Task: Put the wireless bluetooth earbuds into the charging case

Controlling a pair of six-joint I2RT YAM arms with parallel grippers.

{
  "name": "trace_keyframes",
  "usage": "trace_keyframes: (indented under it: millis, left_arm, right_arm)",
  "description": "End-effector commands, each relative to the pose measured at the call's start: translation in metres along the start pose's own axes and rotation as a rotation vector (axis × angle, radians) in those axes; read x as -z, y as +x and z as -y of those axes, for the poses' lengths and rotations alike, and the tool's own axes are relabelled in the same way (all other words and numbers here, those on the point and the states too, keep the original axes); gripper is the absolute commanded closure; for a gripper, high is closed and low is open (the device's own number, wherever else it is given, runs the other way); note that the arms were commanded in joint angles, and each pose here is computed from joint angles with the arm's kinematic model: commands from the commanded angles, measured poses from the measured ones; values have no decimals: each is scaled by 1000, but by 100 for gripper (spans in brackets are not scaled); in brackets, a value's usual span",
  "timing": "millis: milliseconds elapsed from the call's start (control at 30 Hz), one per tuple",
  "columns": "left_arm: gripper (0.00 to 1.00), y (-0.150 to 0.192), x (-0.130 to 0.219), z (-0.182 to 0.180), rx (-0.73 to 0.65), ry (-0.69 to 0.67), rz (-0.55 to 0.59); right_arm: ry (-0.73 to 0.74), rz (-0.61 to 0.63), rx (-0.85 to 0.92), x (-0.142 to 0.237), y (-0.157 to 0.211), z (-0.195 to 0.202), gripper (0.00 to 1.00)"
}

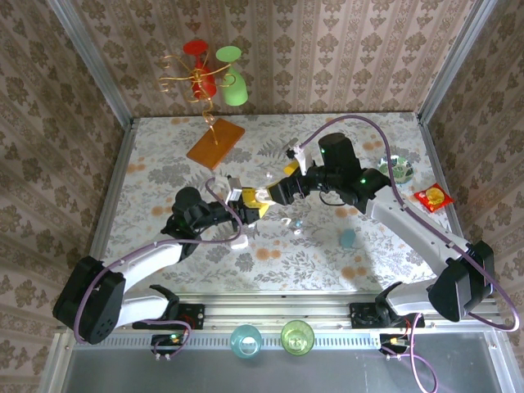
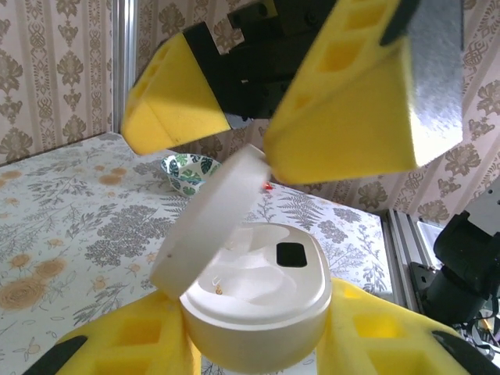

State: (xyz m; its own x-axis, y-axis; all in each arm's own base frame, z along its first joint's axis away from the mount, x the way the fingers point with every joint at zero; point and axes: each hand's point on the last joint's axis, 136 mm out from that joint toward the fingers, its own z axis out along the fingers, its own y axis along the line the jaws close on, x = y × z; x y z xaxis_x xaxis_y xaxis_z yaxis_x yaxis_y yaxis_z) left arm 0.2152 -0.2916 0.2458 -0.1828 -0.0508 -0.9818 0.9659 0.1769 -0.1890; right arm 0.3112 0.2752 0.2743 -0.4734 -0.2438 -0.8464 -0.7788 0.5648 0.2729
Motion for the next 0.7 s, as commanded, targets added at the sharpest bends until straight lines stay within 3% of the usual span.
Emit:
trace_keyframes:
  millis: [0, 200, 667]
  left_arm:
    - [71, -18, 1, 18, -102, 75, 56]
    - [71, -21, 3, 22, -106, 87, 70]
    - [71, -21, 4, 15, -111, 57, 78]
  right_arm:
    - [62, 25, -20, 2, -10, 12, 5]
    - [65, 34, -24, 3, -15, 13, 5]
    - [-100, 78, 39, 20, -14, -24, 3]
